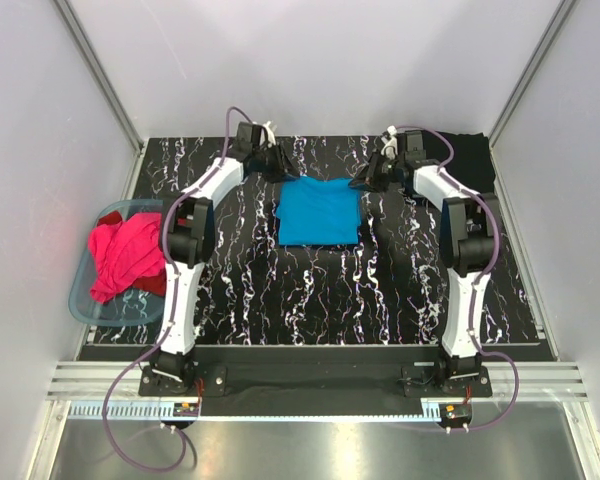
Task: Fold and stack the t-shirts
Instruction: Fold the tshirt
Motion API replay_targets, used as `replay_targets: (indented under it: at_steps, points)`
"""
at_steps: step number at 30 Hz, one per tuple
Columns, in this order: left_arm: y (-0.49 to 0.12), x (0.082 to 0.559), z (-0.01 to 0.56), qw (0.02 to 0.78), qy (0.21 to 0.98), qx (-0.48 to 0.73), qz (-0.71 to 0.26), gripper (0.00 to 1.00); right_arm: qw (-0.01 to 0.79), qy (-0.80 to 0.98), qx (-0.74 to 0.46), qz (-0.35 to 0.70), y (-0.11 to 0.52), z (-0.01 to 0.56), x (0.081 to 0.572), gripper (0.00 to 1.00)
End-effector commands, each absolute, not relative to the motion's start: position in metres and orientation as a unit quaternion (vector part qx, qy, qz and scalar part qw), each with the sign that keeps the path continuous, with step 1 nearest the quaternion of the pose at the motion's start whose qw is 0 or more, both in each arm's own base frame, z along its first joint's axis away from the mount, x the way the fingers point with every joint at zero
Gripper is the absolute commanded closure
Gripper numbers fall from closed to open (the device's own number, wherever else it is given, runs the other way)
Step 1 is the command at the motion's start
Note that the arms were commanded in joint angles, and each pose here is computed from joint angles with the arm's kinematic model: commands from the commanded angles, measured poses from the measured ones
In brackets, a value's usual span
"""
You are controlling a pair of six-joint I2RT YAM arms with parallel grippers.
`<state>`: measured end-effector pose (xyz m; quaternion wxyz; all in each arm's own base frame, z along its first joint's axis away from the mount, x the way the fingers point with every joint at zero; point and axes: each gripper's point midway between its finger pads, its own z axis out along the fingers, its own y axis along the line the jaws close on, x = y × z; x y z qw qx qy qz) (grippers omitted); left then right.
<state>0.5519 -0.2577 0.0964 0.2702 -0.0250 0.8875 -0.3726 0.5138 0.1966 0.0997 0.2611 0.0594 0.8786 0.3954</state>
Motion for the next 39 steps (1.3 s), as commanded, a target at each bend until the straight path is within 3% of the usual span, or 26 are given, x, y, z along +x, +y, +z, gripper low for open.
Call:
replay_targets:
  at_steps: [1,10,16,20,26,39]
  points:
    - [-0.258,0.565,0.087,0.268,0.881,-0.025,-0.39,0.71,0.271,0.872,0.037,0.406,0.202,0.1,0.533,0.82]
    - [-0.23,0.598,0.065,0.307,0.873,-0.052,-0.375,0.69,0.273,0.871,0.078,0.401,0.189,0.06,0.584,0.82]
    - [-0.239,0.599,0.076,0.306,0.862,-0.037,-0.403,0.66,0.279,0.865,0.081,0.409,0.189,0.067,0.594,0.79]
    - [-0.243,0.593,0.115,0.315,0.846,-0.025,-0.43,0.61,0.284,0.86,0.077,0.416,0.187,0.087,0.588,0.62]
    - [-0.221,0.556,0.167,0.342,0.854,-0.025,-0.392,0.57,0.308,0.859,0.054,0.405,0.179,0.126,0.563,0.47]
    - [-0.242,0.484,0.093,0.234,0.895,-0.029,-0.379,0.57,0.248,0.886,0.045,0.389,0.175,0.076,0.507,0.38]
